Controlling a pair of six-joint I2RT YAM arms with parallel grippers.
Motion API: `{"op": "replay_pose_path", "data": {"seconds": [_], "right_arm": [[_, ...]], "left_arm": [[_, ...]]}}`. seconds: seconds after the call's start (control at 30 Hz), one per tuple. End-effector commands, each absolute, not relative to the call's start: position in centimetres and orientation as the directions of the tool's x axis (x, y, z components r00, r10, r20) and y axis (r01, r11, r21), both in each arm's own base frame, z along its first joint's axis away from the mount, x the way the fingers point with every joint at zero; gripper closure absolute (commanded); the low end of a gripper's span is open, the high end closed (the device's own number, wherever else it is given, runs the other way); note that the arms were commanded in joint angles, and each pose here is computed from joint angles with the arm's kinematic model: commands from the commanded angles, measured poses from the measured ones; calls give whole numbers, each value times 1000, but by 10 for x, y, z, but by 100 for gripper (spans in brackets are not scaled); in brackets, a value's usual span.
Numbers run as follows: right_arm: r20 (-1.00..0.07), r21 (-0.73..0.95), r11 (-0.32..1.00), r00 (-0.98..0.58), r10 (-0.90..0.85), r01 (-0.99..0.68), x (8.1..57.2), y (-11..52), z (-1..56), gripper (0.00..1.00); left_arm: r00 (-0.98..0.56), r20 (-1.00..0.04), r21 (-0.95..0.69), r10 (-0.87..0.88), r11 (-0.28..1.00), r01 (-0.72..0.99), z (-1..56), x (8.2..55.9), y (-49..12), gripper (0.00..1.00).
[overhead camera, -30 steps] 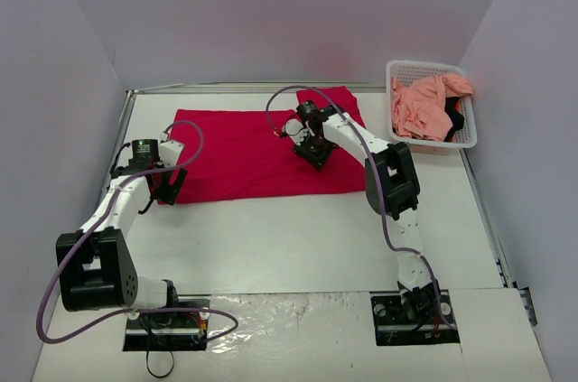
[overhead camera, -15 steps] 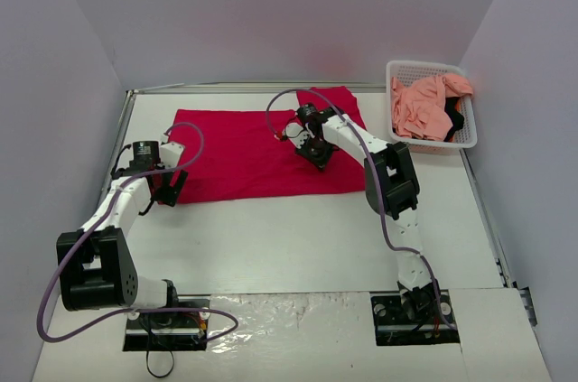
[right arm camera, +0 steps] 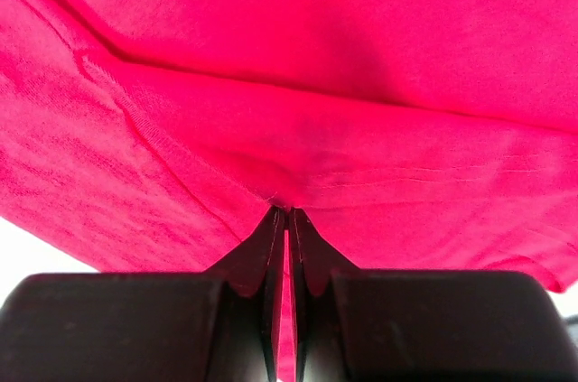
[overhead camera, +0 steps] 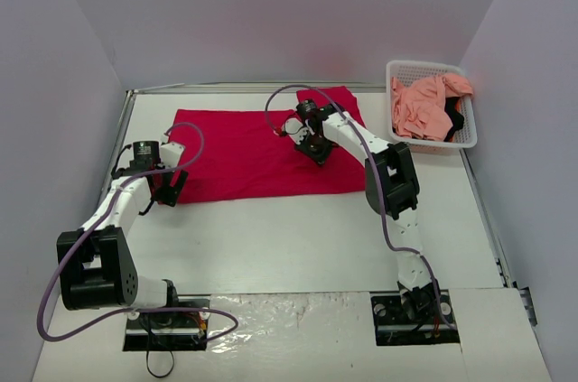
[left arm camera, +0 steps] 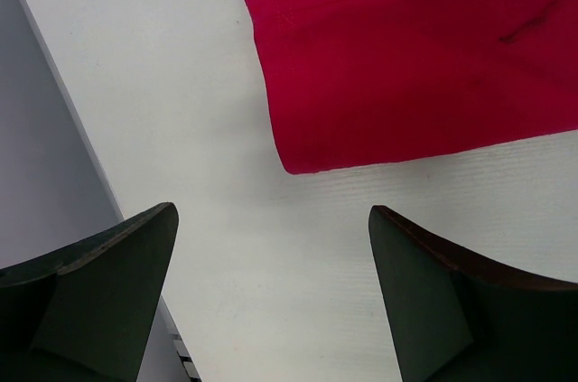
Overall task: Fold and stack the t-shirts
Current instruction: Fold the flattened tshirt in 1/3 of the way
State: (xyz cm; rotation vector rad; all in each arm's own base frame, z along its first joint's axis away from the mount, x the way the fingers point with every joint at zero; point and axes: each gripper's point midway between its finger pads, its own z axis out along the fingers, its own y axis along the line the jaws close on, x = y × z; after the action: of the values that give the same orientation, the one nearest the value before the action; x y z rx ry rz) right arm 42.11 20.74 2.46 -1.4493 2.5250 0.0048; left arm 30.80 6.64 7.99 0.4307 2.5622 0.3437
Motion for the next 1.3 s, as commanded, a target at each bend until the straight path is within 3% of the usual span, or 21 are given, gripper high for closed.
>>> {"op": "replay_pose_path", "data": {"seconds": [0.0,0.5,0.87,1.27], "right_arm": [[-255,-168,514,-466,-847,-841,432,215,66,100],[-329,-277,483,-391,-860,-830,474,243,81,100],[-278,-329,390,-306,-911,-860,489,259,42,100],[-348,-432,420,-282,-894,-798,516,278,47,100]], "left_arm": [[-815,-464,317,347,924,214,83,310,68,14],[-822,-454,323,343,923,207,80,310,71,14],[-842,-419,337,339,919,203,70,308,76,14],[-848,-408,347,338,917,198,68,306,78,14]]}}
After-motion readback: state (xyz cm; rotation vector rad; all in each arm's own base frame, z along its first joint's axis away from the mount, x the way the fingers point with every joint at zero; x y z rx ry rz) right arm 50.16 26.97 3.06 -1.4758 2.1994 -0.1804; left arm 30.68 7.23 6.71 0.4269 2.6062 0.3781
